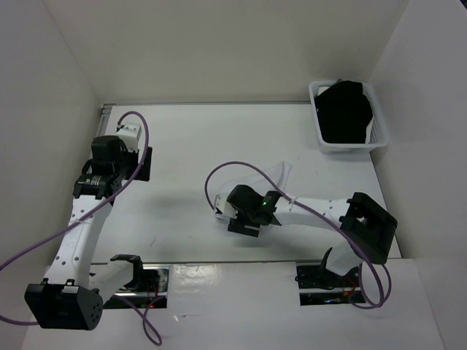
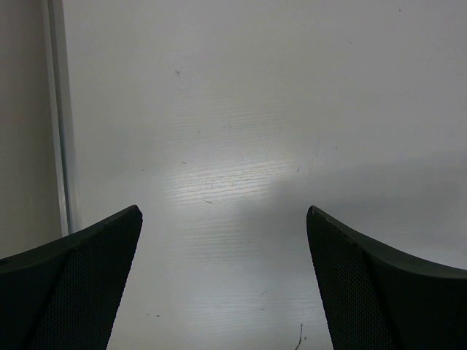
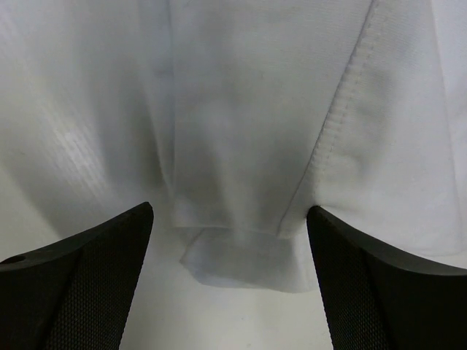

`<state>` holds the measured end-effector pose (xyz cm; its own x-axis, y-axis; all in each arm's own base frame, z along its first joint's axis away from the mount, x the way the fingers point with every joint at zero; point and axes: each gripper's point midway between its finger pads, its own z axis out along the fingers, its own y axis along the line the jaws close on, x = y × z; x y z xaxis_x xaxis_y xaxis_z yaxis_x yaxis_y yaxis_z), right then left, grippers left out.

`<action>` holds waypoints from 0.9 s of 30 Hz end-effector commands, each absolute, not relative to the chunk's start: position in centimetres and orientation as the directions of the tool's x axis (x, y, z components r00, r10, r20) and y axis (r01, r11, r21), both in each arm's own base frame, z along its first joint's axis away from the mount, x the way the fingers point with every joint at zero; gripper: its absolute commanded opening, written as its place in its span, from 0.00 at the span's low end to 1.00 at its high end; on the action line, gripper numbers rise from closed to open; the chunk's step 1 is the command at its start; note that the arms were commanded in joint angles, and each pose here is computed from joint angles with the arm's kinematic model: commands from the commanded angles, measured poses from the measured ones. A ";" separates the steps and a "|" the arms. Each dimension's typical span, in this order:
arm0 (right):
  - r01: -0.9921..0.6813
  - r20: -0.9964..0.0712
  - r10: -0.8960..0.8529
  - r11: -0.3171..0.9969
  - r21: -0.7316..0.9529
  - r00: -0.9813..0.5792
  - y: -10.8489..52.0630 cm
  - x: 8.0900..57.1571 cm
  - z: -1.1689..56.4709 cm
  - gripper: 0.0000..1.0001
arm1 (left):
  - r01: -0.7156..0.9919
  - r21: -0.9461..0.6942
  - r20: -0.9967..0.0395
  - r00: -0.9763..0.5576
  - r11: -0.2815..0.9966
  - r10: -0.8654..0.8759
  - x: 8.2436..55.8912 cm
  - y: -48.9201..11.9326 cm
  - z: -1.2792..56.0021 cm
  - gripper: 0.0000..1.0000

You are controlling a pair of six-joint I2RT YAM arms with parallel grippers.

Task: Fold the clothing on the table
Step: Flatten the skirt out

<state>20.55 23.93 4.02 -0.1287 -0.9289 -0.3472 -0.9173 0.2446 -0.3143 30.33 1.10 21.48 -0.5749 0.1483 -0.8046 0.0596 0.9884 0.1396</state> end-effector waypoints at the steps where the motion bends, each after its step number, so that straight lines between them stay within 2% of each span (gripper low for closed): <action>1: -0.927 -0.352 -0.929 0.225 -0.301 -0.111 24.3 19.4 4.4 0.90 | 0.031 0.131 -0.826 -0.550 0.991 0.126 30.6 1.4 22.1 0.99; 5: -0.930 -0.310 -0.943 0.216 -0.297 -0.120 24.0 19.4 2.9 0.90 | 0.039 0.125 -0.821 -0.557 0.991 0.126 30.7 1.2 21.8 0.99; 13: -0.932 -0.175 -0.980 0.146 -0.333 -0.091 23.4 18.8 -0.8 0.74 | 0.047 0.120 -0.822 -0.556 0.992 0.126 30.7 1.0 21.8 0.99; 14: -0.932 -0.164 -0.983 0.133 -0.338 -0.081 23.5 18.6 -1.0 0.70 | 0.047 0.120 -0.822 -0.556 0.992 0.126 30.7 1.0 21.8 0.99; 16: -0.924 -0.154 -0.984 0.134 -0.357 -0.084 23.4 18.9 -1.1 0.47 | 0.047 0.120 -0.822 -0.556 0.992 0.126 30.7 1.0 21.8 0.99; 18: -0.909 -0.178 -0.980 0.158 -0.385 -0.095 23.8 19.5 -0.4 0.21 | 0.047 0.120 -0.822 -0.556 0.992 0.126 30.7 1.0 21.8 0.99; 19: -0.899 -0.181 -0.979 0.164 -0.405 -0.097 23.7 19.9 0.0 0.03 | 0.055 0.115 -0.823 -0.555 0.992 0.126 30.7 0.9 21.8 0.99; 20: -0.892 -0.214 -0.972 0.178 -0.415 -0.094 24.1 20.1 1.0 0.00 | 0.055 0.115 -0.823 -0.555 0.992 0.126 30.7 0.9 21.8 0.99; 27: -0.860 -0.475 -0.875 0.311 -0.405 -0.093 26.5 22.5 10.4 0.00 | 0.070 0.105 -0.829 -0.545 0.992 0.126 30.6 0.5 22.0 0.99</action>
<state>20.68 24.94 4.46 -0.0829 -0.9486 -0.3053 -0.8900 0.2083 -0.4056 30.36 0.84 21.43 -0.5745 0.1483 -0.8050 0.0715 0.9888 0.1312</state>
